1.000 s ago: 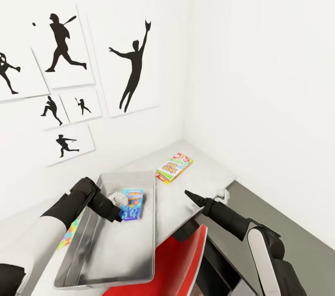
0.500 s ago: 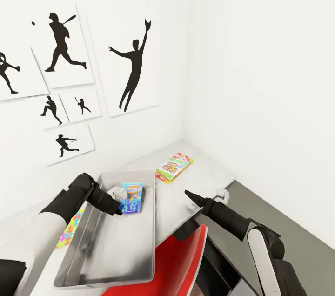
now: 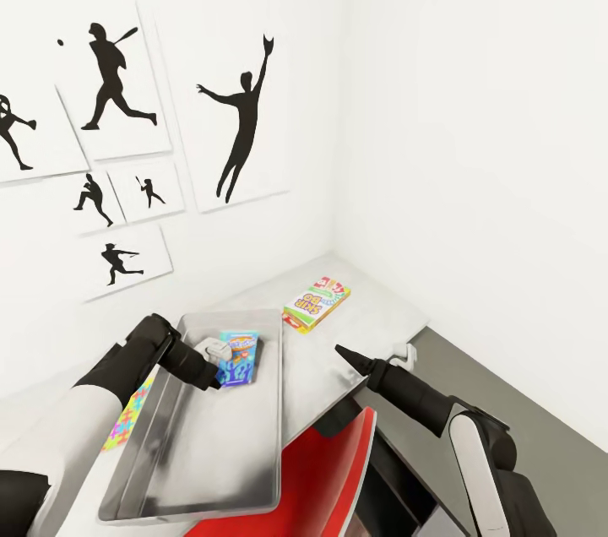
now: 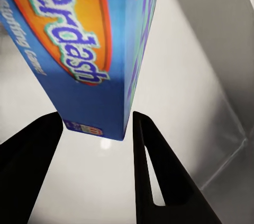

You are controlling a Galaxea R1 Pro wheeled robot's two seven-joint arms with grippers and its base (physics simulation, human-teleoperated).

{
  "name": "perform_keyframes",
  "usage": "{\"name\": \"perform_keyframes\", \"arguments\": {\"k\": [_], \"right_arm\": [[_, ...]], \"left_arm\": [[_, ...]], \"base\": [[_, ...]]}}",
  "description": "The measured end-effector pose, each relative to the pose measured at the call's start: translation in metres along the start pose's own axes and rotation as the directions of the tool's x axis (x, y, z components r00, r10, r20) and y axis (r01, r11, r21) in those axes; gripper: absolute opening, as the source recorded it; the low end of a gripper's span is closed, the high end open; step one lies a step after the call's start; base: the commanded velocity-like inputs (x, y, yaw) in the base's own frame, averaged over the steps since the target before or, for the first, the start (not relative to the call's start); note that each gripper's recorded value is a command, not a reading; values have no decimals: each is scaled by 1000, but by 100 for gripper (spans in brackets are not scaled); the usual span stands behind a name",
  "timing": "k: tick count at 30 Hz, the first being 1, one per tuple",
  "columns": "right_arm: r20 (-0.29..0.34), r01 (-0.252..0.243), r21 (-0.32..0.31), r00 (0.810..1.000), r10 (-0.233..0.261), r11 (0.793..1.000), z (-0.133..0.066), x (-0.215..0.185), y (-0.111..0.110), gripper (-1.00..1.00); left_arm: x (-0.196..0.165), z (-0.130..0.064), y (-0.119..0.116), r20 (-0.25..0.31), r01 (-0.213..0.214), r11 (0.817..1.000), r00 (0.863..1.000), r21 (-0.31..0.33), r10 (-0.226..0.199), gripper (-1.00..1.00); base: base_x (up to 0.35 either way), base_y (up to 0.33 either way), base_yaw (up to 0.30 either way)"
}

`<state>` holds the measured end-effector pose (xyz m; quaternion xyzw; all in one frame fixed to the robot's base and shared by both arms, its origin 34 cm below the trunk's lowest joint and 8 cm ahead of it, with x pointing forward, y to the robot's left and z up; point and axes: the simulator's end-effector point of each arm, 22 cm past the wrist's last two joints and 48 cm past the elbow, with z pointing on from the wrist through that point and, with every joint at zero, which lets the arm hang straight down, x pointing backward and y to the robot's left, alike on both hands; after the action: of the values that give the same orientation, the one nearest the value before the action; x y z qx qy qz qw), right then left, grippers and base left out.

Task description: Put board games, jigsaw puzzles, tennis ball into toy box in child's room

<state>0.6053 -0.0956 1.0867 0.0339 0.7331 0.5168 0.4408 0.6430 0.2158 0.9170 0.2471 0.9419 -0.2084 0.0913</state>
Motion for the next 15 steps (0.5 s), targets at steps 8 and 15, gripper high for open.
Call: {"name": "perform_keyframes", "arguments": {"k": [8,15], "right_arm": [[0,0,0,1000,0,1000,0,0,0,100],[0,0,0,1000,0,1000,0,0,0,100]], "left_arm": [[0,0,0,0,0,1000,1000,0,0,100],[0,0,0,0,0,1000,1000,1,0,100]], "base": [[0,0,0],[0,0,0]]}}
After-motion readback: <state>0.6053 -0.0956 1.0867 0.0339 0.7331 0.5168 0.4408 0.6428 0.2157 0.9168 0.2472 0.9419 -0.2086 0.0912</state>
